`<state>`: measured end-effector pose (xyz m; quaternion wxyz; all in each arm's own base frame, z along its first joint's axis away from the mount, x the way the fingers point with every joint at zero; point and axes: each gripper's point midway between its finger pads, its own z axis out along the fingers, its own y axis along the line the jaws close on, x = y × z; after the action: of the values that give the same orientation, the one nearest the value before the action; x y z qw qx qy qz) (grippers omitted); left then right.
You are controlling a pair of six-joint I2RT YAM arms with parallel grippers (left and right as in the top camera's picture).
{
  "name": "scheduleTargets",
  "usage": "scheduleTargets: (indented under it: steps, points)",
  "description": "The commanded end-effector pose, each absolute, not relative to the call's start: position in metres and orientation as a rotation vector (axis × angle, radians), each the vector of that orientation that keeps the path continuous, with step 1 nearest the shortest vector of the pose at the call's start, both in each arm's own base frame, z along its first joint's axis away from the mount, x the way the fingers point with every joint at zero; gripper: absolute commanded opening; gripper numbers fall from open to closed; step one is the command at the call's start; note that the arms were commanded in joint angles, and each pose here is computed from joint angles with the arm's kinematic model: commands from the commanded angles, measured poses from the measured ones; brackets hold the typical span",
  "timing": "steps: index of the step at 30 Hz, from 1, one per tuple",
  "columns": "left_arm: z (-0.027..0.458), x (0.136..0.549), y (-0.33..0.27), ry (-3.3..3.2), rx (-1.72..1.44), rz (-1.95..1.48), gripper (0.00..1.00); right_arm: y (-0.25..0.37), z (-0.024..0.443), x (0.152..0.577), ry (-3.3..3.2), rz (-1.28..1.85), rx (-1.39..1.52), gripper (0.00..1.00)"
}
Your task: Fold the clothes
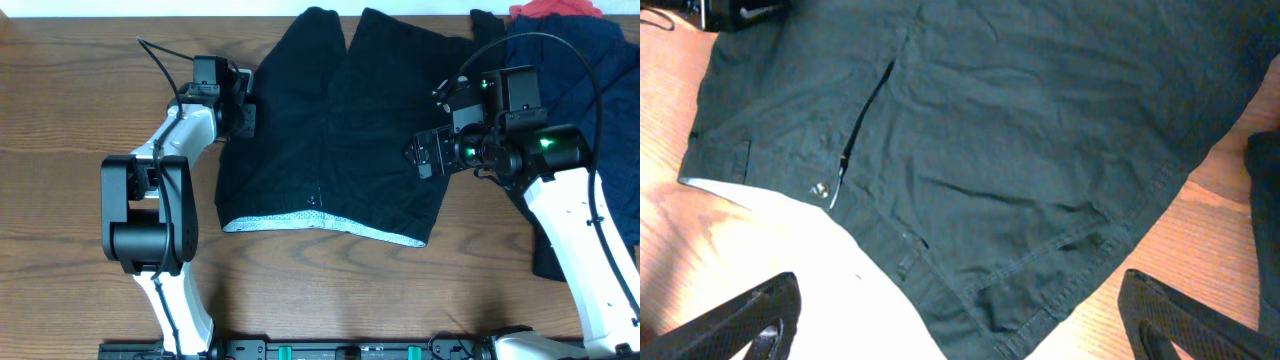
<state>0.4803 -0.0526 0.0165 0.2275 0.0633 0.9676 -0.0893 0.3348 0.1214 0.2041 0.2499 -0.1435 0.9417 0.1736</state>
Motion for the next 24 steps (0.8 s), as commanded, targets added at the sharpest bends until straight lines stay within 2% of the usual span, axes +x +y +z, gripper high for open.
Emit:
scheduleTargets:
  steps: [1,8,16,24]
  points:
    - [0.001,0.476,-0.036,2.712,0.067,-0.154,0.07,0.12,0.205,0.335,2.559,0.454,-0.408,0.99]
    - [-0.005,0.448,-0.002,2.824,-0.3,-0.095,0.06,0.121,0.195,0.338,2.587,0.456,-0.407,0.99]
    - [0.01,0.376,0.055,2.89,-1.086,-0.087,0.06,0.133,0.161,0.344,2.678,0.507,-0.428,0.99]
    - [0.028,0.324,0.039,3.03,-1.327,-0.348,0.06,0.158,0.109,0.368,2.746,0.558,-0.406,0.99]
